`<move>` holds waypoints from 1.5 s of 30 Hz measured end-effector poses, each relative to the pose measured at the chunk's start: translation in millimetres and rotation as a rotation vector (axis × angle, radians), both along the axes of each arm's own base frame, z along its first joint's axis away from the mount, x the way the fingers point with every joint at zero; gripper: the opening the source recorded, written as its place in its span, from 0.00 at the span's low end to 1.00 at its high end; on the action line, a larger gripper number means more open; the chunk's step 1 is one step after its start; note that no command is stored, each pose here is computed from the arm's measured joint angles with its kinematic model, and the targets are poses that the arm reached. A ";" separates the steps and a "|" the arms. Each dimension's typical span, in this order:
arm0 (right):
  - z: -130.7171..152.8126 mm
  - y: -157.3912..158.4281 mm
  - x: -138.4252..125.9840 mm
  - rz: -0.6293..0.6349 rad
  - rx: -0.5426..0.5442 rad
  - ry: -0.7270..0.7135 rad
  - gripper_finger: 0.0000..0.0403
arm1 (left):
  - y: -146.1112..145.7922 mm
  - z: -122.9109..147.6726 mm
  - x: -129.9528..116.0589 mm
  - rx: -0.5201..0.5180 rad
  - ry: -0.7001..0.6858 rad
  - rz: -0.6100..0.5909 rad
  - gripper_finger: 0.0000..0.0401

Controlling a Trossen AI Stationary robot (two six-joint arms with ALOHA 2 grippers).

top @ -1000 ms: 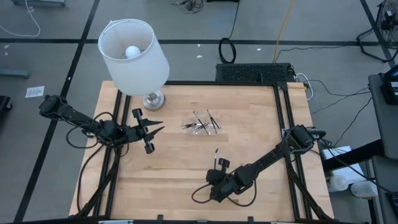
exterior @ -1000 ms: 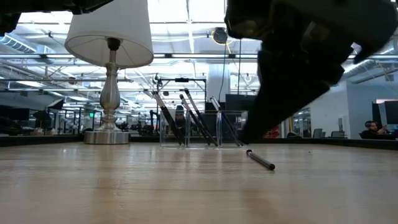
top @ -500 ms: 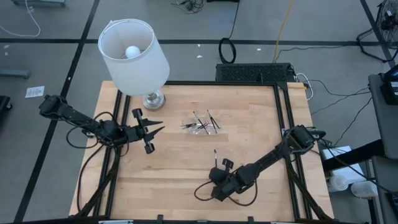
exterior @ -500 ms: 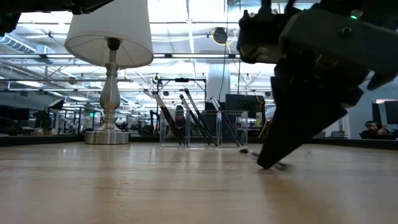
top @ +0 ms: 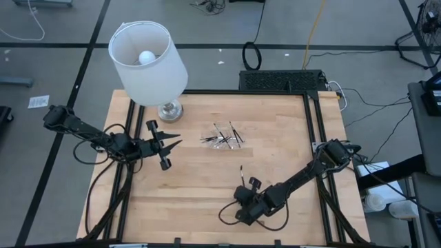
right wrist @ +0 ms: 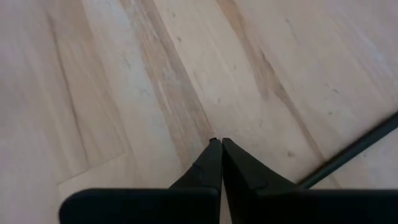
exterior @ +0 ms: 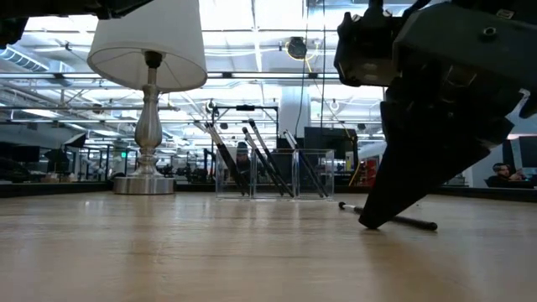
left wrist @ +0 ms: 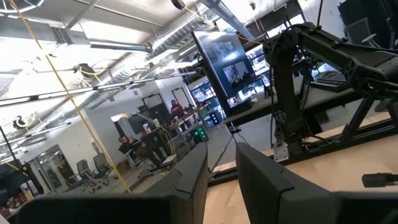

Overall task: Put items in baskets/containers
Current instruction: Put the brow brush into the transparent organizer

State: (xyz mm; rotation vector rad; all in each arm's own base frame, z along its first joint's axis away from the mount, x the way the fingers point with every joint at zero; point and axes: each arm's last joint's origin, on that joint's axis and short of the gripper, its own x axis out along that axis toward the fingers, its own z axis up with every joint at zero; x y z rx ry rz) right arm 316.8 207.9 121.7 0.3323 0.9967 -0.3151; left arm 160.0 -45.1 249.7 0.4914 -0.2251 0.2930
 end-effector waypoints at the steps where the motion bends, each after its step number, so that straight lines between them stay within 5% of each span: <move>1: 0.2 0.2 -0.1 0.005 0.010 0.006 0.00 | 0.0 0.0 0.0 0.000 0.000 0.000 0.23; 12: -3.3 -0.8 -8.1 -0.003 0.096 0.146 0.00 | 2.8 0.0 0.8 -0.006 -0.001 0.015 0.23; 45: -9.0 -16.8 -29.9 -0.225 -0.050 0.306 0.00 | 2.8 -0.2 0.8 -0.007 0.000 0.014 0.23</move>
